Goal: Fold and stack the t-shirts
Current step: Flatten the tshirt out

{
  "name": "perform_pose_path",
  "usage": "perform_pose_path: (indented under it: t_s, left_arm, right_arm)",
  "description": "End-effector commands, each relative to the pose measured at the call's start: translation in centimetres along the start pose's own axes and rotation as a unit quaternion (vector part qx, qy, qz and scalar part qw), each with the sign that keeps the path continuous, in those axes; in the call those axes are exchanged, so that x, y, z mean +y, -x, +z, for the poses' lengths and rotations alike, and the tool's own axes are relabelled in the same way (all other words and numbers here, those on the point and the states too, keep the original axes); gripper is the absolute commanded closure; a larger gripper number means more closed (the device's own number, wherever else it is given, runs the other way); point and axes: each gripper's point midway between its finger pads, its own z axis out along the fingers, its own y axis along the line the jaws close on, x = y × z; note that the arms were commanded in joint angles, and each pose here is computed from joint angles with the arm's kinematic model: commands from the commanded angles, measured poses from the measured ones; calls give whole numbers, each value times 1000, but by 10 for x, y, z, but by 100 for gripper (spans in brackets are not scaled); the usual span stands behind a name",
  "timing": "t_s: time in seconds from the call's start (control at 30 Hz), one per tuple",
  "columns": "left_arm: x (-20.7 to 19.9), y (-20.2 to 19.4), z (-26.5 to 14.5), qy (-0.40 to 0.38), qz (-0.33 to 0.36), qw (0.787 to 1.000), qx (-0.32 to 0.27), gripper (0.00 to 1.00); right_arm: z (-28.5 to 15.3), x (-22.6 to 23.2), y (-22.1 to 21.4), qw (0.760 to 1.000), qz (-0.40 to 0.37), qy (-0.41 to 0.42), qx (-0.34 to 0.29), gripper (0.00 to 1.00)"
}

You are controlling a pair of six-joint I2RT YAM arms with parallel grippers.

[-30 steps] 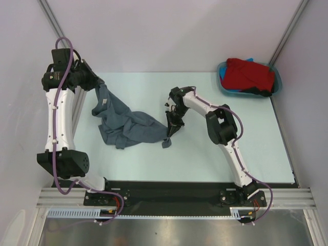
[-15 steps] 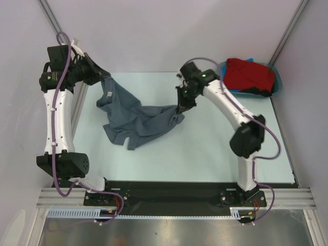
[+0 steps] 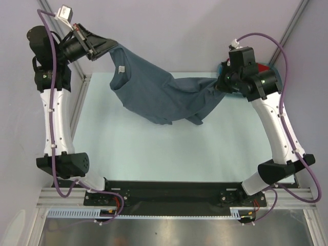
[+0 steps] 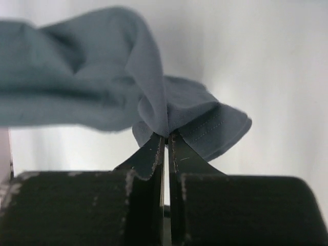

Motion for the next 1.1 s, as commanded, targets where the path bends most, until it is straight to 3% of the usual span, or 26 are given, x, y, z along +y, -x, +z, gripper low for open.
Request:
perform_pose_path:
  t_s: [0.0,0.07,0.43,0.47,0.5,0.53,0.57,0.67,0.77,0.8,0.83,0.9,0.93,0.97,1.07]
  left_arm:
    - [-16,17,9,-79,-41,996,3,100]
    - [7,25,20,-70,-68,995,-1,100]
    - [68,45,51,-69,-170,983,0,96]
    - [58,53,50,-99,-133,986,-14,94]
    - [63,61,55,-113,-161,980,-24,95]
    - [54,69,55,-135,-153,978,-32,100]
    - [33,76,49,-181,-141,973,-38,100]
    - [22,92,45,-260,-120,956,-58,100]
    - [17,88,34,-307,-177,934,-48,96]
    - [20,82,33,-305,-183,934,-42,63]
    - [44,66,39,-274,-213,937,-25,1]
    - [31,47,29,-250,-195,948,-20,0]
    - [65,31,35,-203,-249,947,-16,0]
    - [46,21,25,-195,-206,959,-22,0]
    - [86,-10,29,-99,-211,972,-17,0]
  right_arm:
    - [22,-11,25,1000,0,-16,-24,100]
    - [45,-11,30,1000,-13,-20,-18,100]
    - [77,-6,104,996,-15,1,-90,100]
    - [78,-4,106,996,-17,5,-93,100]
    - [78,-2,108,995,-21,9,-97,100]
    - [76,1,113,994,-24,14,-107,100]
    - [77,-1,114,994,-25,14,-110,100]
    - [73,4,120,991,-38,29,-123,100]
    - [73,16,111,991,-49,65,-103,100]
    - [73,17,106,992,-50,72,-92,100]
    - [74,17,95,993,-49,75,-71,100]
    - [74,23,71,994,-56,81,-38,100]
    - [72,26,63,994,-61,83,-30,100]
    - [58,29,61,994,-63,82,-39,100]
    - [53,30,40,994,-57,87,-22,100]
